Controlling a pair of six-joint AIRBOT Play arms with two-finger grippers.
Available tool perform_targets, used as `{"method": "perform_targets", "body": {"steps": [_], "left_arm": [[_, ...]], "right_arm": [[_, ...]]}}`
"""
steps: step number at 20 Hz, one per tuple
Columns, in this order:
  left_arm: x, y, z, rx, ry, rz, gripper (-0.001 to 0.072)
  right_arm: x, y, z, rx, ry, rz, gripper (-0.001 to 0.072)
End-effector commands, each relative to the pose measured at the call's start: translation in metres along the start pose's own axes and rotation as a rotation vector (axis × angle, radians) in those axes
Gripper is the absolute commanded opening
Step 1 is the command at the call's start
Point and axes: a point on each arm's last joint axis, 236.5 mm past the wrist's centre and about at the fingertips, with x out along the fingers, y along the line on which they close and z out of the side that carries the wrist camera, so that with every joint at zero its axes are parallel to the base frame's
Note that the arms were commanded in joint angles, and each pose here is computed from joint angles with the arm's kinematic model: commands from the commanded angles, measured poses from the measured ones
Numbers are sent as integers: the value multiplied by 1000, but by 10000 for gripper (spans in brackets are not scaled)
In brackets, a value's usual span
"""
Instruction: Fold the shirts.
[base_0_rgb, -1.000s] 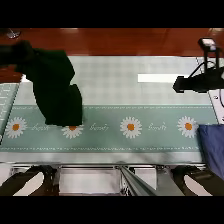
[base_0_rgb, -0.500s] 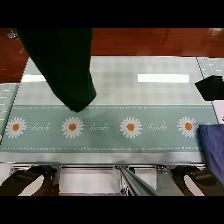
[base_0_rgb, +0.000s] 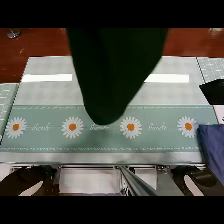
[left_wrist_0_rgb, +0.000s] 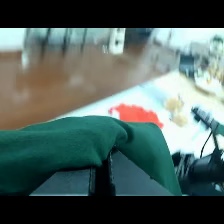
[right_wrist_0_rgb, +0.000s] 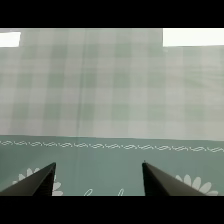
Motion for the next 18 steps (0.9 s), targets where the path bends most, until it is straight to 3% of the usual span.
{"method": "perform_targets", "body": {"steps": [1, 4, 9, 12, 13, 14, 15, 18], "left_arm": [[27, 17, -86, -119, 174, 0, 26], [9, 42, -196, -230, 418, 54, 26], [-59, 160, -358, -375, 688, 389, 27], [-94, 195, -408, -492, 757, 507, 30], [-102, 204, -414, -511, 761, 537, 161], [-106, 211, -410, -524, 755, 556, 651], [-111, 217, -394, -498, 762, 561, 706], [-139, 262, -306, -395, 659, 707, 704]], "right_arm": [[-1, -1, -1, 10, 2, -3, 621], [1, -1, -3, 46, 11, -4, 621], [39, 8, -38, 98, 122, 40, 621], [85, 19, -74, 160, 226, 96, 621], [102, 22, -87, 187, 266, 109, 621], [116, 31, -98, 232, 307, 141, 622], [125, 43, -105, 238, 347, 191, 622], [139, 22, -91, 250, 347, 169, 624]]}}
